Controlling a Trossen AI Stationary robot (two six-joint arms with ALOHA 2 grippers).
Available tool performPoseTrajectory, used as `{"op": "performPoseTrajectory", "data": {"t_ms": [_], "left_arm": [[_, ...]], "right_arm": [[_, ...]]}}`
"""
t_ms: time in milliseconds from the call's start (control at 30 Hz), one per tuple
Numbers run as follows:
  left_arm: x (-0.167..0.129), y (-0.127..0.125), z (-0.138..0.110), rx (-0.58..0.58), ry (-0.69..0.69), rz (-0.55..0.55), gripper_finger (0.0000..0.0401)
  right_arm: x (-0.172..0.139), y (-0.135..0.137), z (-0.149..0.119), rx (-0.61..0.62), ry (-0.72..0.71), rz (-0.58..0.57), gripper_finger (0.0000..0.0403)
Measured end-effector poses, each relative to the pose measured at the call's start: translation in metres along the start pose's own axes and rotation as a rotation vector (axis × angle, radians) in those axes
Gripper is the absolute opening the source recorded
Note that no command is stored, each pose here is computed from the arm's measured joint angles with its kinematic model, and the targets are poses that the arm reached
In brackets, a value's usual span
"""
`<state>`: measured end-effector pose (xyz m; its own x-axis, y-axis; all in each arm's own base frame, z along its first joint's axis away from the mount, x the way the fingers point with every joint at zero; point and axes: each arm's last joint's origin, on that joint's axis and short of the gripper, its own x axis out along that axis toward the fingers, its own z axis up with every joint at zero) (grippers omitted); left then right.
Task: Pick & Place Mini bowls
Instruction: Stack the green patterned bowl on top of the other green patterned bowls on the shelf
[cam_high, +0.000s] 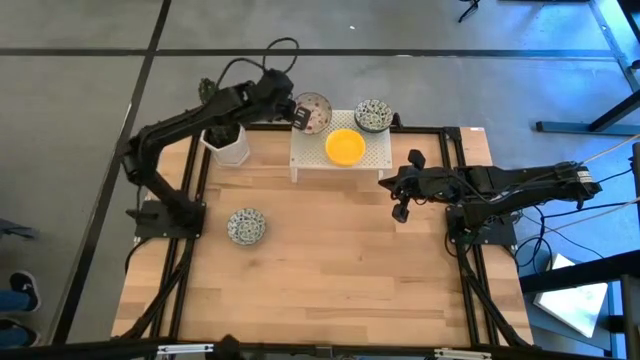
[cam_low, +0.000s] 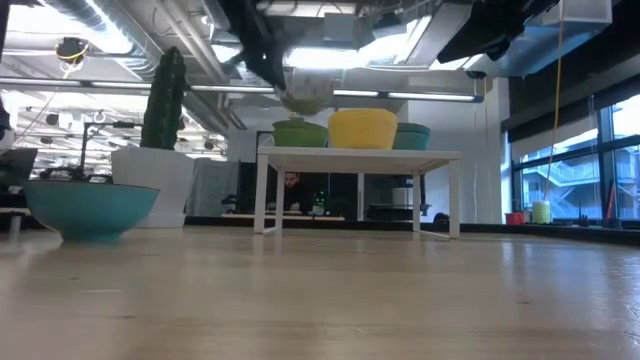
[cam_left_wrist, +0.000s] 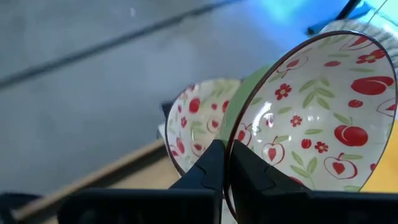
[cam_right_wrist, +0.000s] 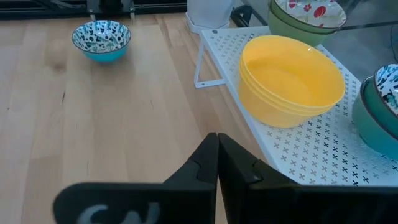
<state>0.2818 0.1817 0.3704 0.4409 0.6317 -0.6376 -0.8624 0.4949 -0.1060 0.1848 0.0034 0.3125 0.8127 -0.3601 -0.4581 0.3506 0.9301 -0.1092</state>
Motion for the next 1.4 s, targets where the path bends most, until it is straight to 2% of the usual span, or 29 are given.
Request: {"op": "performPoseTrajectory", "data": {"t_ms": [167,367,533,733,933,1067,1233,1400], "left_arm": [[0.026,0.013,0.002,-0.085,0.075,-0.023,0.0009],[0.029,0.024,0.005,-0.114,0.08,-0.022,0.0015],[0.028,0.03,0.008,-0.106,0.064,0.018,0.0038],[0.039,0.034,-0.003,-0.068,0.109,0.09,0.0088],[0.04,0.032,-0.002,0.007,0.083,0.083,0.0128],[0.04,0.032,-0.001,0.026,0.08,0.081,0.0134],[0.036,0.027,0.001,0.109,0.067,0.066,0.0132],[0.029,0.0,0.01,0.204,-0.093,-0.025,0.0132]], "right_arm": [[0.0,0.0,0.0,-0.014,0.002,0.0,0.0008],[0.0,0.0,-0.001,-0.038,0.009,-0.001,0.0008],[0.0,0.0,-0.001,-0.053,0.009,-0.002,0.0008],[0.0,0.0,-0.001,-0.052,0.009,-0.001,0.0008],[0.0,0.0,-0.001,-0.052,0.009,-0.001,0.0008],[0.0,0.0,-0.001,-0.053,0.009,-0.001,0.0008],[0.0,0.0,-0.001,-0.053,0.008,-0.002,0.0008],[0.007,0.003,0.003,-0.054,-0.022,-0.01,0.0008]]}}
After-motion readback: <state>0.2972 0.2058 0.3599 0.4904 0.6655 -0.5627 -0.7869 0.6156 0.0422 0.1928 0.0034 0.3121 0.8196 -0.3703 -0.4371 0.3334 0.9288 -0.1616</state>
